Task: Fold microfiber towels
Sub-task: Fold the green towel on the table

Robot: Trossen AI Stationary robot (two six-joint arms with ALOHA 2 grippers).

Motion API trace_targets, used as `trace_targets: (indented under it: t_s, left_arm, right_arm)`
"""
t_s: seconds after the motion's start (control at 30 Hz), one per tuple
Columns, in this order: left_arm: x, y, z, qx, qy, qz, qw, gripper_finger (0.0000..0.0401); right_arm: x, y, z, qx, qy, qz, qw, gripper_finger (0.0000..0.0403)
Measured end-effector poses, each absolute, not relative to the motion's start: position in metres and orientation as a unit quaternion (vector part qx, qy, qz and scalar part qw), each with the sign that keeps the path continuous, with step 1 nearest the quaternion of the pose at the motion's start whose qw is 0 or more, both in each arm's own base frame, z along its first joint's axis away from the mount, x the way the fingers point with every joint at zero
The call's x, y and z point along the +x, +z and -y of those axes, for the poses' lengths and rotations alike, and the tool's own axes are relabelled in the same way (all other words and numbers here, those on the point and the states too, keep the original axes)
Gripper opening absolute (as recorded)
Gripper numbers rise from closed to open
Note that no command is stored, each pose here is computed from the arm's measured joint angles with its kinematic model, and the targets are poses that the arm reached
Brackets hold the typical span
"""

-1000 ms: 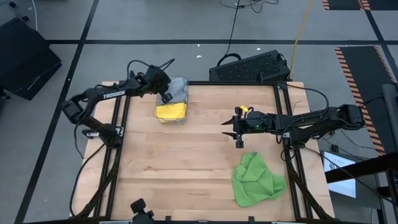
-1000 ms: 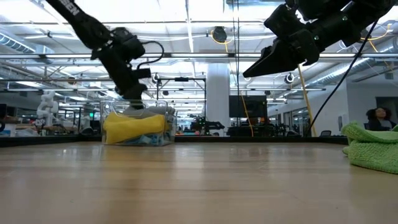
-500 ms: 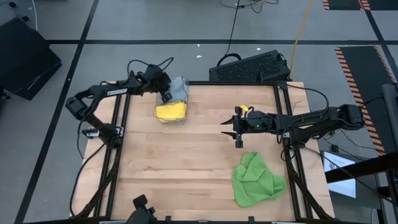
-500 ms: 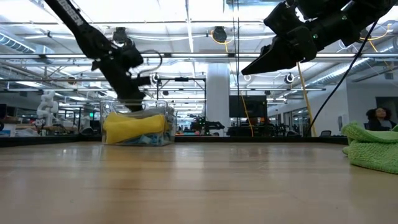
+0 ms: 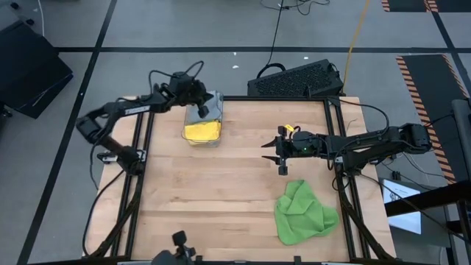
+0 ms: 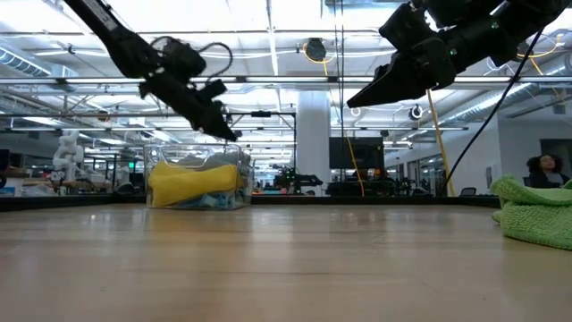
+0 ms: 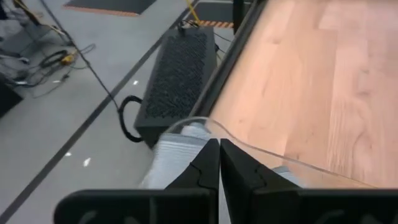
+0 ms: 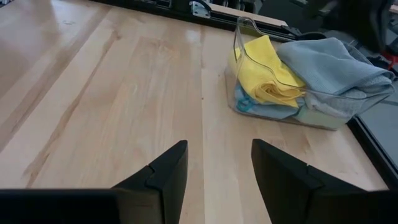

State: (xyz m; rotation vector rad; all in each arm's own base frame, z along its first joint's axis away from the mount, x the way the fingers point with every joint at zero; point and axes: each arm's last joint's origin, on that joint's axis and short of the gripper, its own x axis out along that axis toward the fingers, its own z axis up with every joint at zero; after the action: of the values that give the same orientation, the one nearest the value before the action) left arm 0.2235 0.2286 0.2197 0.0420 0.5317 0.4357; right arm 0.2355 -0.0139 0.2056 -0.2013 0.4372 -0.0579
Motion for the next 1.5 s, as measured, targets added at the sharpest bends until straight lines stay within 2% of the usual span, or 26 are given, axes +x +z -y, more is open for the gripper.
trace_targets:
  t_s: [0.2, 0.4, 0.63, 0.9, 1.03, 1.27, 1.5]
  left_arm:
    - [0.234, 0.175, -0.246, -0.005, 0.220, -0.296, 0.929, 0.0014]
    - [0.234, 0.153, -0.256, -0.017, 0.221, -0.313, 0.924, 0.0014]
    - [0.231, 0.166, -0.251, -0.026, 0.204, -0.305, 0.930, 0.0014]
    - [0.216, 0.220, -0.229, -0.002, 0.208, -0.276, 0.938, 0.0014]
    - [0.202, 0.238, -0.218, 0.003, 0.258, -0.302, 0.918, 0.0014]
    - [0.188, 0.226, -0.214, -0.036, 0.337, -0.394, 0.854, 0.0014]
    - [0.198, 0.186, -0.236, -0.049, 0.341, -0.422, 0.839, 0.0014]
  right_arm:
    - [0.236, 0.206, 0.014, -0.099, -0.029, -0.215, 0.971, 0.0169]
    - [0.236, 0.208, 0.014, -0.100, -0.030, -0.206, 0.973, 0.0169]
    - [0.236, 0.208, 0.014, -0.102, -0.030, -0.204, 0.973, 0.0169]
    - [0.236, 0.207, 0.014, -0.098, -0.030, -0.207, 0.973, 0.0169]
    - [0.236, 0.207, 0.014, -0.098, -0.030, -0.208, 0.973, 0.0169]
    - [0.236, 0.207, 0.014, -0.100, -0.030, -0.209, 0.972, 0.0169]
    - [0.236, 0.207, 0.014, -0.108, -0.028, -0.206, 0.972, 0.0169]
